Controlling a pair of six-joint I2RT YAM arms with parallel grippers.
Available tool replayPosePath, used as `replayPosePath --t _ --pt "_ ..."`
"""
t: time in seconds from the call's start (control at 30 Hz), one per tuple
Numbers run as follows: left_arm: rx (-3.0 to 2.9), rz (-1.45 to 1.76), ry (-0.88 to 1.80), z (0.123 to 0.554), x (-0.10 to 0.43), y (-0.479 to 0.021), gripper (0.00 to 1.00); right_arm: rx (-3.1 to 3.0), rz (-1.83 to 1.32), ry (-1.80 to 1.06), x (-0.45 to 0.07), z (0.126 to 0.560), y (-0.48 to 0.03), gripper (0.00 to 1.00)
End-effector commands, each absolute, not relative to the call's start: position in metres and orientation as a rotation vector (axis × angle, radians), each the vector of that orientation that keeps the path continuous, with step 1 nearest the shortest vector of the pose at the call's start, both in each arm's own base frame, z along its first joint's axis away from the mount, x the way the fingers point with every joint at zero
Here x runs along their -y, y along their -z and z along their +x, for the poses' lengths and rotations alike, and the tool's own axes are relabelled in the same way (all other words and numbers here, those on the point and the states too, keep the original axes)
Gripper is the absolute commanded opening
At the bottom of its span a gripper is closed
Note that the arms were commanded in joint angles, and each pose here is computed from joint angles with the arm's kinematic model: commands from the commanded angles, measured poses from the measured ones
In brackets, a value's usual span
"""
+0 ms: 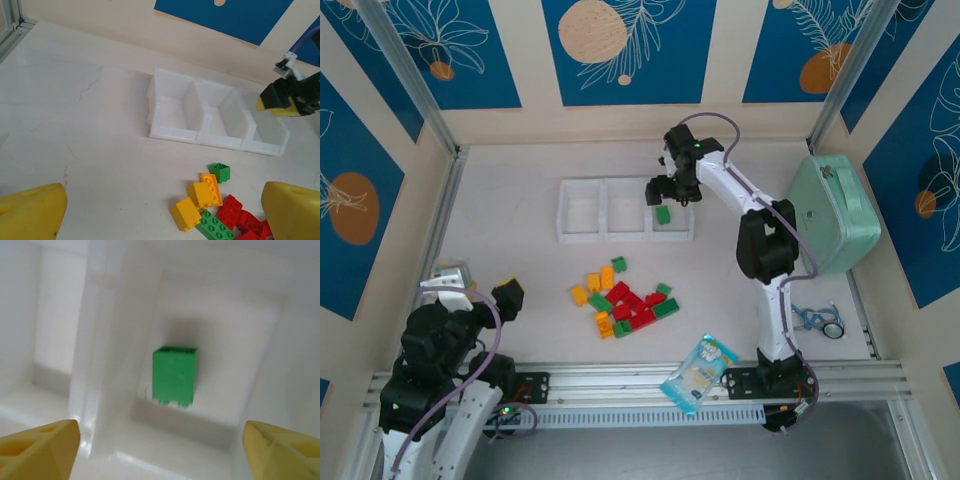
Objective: Sort the legos into containers by color
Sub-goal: Place the lego in the container, then pick up the lego from the center of the table.
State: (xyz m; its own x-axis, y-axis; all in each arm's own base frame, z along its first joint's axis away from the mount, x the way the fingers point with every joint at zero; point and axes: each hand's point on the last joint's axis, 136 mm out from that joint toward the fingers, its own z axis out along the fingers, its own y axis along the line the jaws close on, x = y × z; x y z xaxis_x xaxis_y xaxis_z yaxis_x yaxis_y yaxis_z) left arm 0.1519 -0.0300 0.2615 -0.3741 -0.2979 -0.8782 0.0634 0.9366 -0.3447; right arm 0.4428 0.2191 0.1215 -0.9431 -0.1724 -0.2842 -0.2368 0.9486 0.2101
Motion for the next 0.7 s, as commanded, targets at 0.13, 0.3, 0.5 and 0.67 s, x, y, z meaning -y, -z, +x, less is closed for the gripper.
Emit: replayPosePath --t 0.13,0.3,0.5,0.67 --pt "-1.956 -0.114 0.407 0.159 0.04 -0.258 0.99 -2.821 -0.199 -0.464 -0.229 0.381 -0.169 0.99" --pt "-1.984 -0.102 0.409 0.165 0.044 -0.253 0.99 -2.82 -0.167 -0.477 -0.247 0.342 -0.163 0.99" --pt "-2.011 -0.088 0.422 0.168 0.048 -0.249 0.99 -2.842 -0.27 -0.453 -0.281 0.314 -0.135 0.97" --pt "-2.01 -0.079 0.43 0.168 0.05 -0.249 0.99 -2.845 -0.412 -0.465 -0.306 0.309 -0.11 0.88"
